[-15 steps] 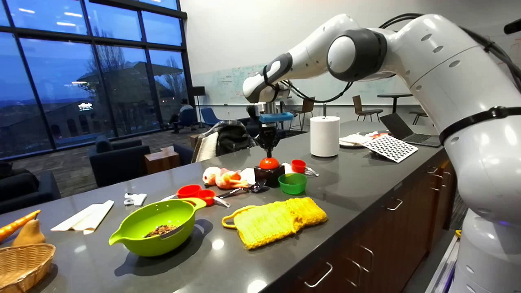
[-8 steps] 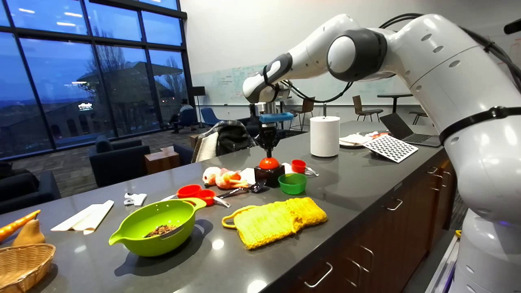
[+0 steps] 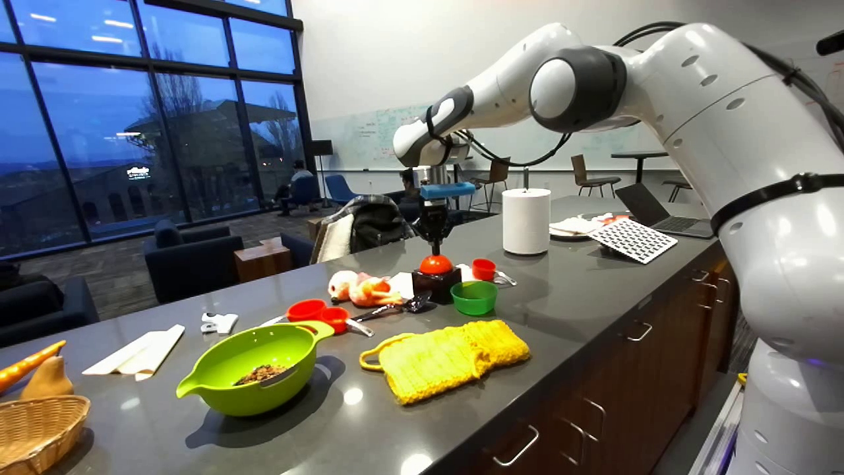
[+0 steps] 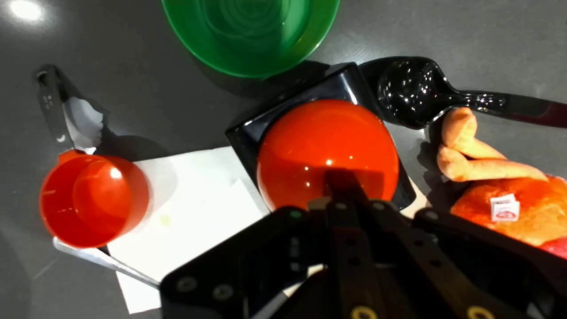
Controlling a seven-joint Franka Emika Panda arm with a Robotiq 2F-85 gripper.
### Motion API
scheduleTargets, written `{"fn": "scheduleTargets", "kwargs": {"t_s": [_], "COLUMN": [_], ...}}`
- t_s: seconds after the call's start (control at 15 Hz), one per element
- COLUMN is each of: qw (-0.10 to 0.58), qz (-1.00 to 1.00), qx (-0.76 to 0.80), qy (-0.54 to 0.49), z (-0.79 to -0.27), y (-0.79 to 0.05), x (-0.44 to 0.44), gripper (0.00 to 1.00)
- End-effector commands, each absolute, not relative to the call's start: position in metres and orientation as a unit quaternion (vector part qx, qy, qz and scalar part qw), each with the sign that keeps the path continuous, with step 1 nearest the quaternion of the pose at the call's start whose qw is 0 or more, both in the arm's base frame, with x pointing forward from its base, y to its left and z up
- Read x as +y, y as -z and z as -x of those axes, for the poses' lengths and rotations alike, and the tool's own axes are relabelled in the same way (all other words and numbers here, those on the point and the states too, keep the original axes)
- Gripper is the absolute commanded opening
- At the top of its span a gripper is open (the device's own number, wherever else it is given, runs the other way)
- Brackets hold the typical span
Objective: Press the orange button.
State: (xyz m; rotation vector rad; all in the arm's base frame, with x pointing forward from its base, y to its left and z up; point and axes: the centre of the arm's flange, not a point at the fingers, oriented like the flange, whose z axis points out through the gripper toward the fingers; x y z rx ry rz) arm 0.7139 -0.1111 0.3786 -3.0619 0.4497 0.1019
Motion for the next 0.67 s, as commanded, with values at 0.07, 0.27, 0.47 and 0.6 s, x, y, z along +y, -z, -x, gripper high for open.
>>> {"fn": "scheduleTargets", "kwargs": {"t_s": [0.07, 0.27, 0.47, 0.6], "qw": [0.020, 0.015, 0.014, 0.012], "qz": [0.988, 0.989, 0.989, 0.989], "qx": [0.148, 0.148, 0.150, 0.148], "qy": [-0.033, -0.023, -0.005, 0.008], "z": [-0.712, -0.716, -0.720, -0.723], "y": [-0.383, -0.398, -0.419, -0.433], "x": [-0.112, -0.115, -0.118, -0.117], "gripper": [0.00, 0.00, 0.00, 0.00]}}
